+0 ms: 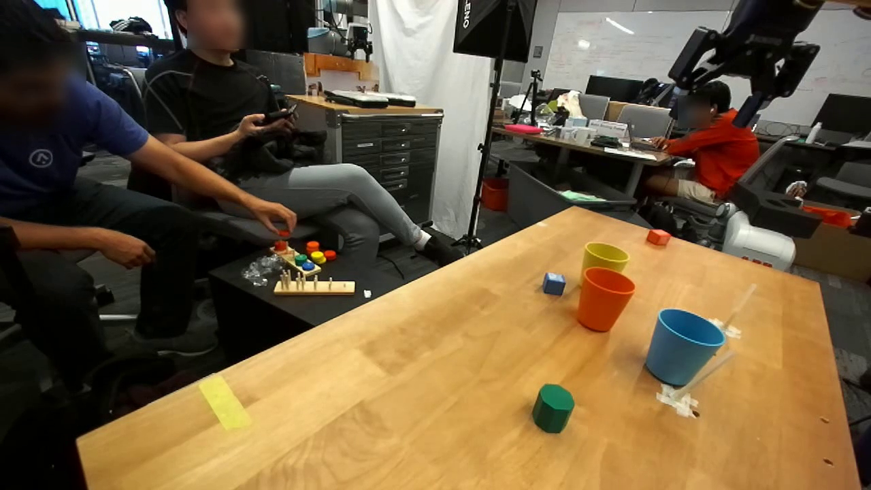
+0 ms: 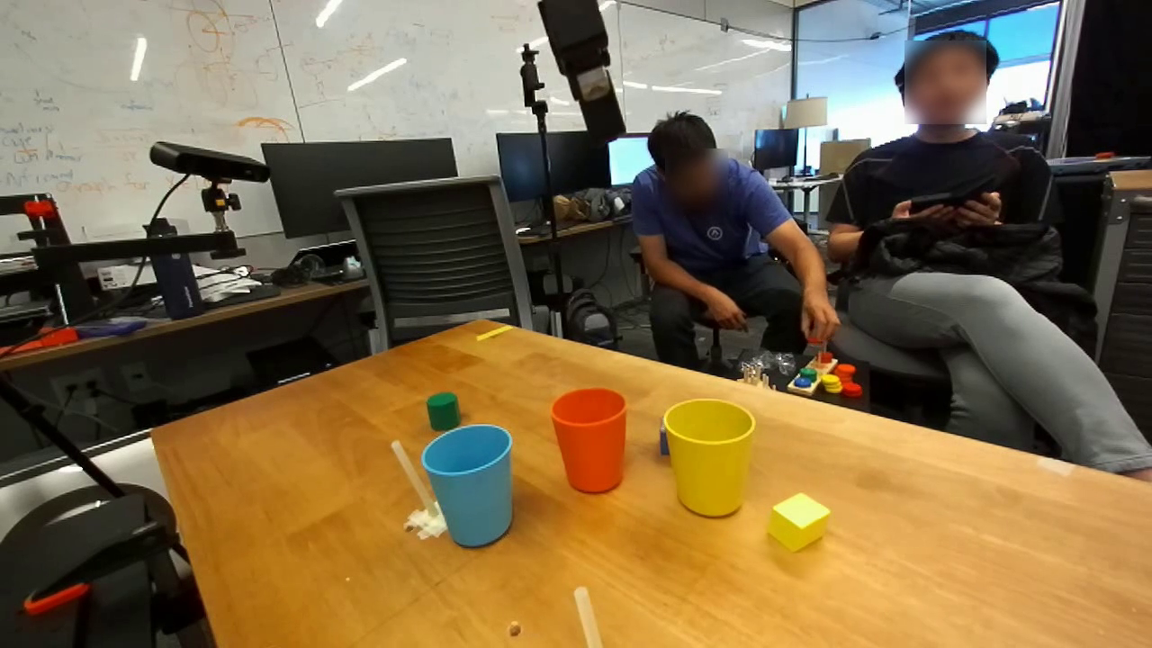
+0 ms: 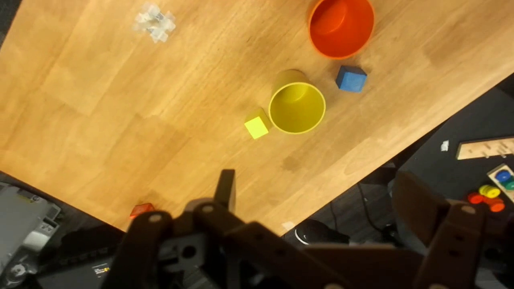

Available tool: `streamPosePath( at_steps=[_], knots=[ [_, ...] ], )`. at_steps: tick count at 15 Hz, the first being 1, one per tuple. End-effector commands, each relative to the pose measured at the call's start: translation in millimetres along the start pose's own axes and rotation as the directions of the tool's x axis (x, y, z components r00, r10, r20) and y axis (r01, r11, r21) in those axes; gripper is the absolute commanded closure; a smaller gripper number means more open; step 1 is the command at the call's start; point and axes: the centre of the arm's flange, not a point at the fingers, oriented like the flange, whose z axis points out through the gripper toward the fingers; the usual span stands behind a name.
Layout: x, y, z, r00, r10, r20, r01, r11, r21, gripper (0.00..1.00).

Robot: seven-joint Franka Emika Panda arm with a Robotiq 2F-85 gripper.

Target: Put the yellow cup in the orange cup and the orange cup in the blue cup

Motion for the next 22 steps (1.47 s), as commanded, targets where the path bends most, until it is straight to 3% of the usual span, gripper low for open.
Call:
streamPosePath(
  at_steps=[1,9,22],
  knots=[
    [37.5,-15.8,6.5,0.997,0.077,-0.004,-0.077,0.997,-0.027,0.00],
    [62.2,-26.7,54.0,0.990,0.139,-0.027,-0.141,0.989,-0.053,0.00],
    [52.2,-31.7,118.8,0.993,0.114,-0.025,-0.117,0.982,-0.149,0.00]
  ],
)
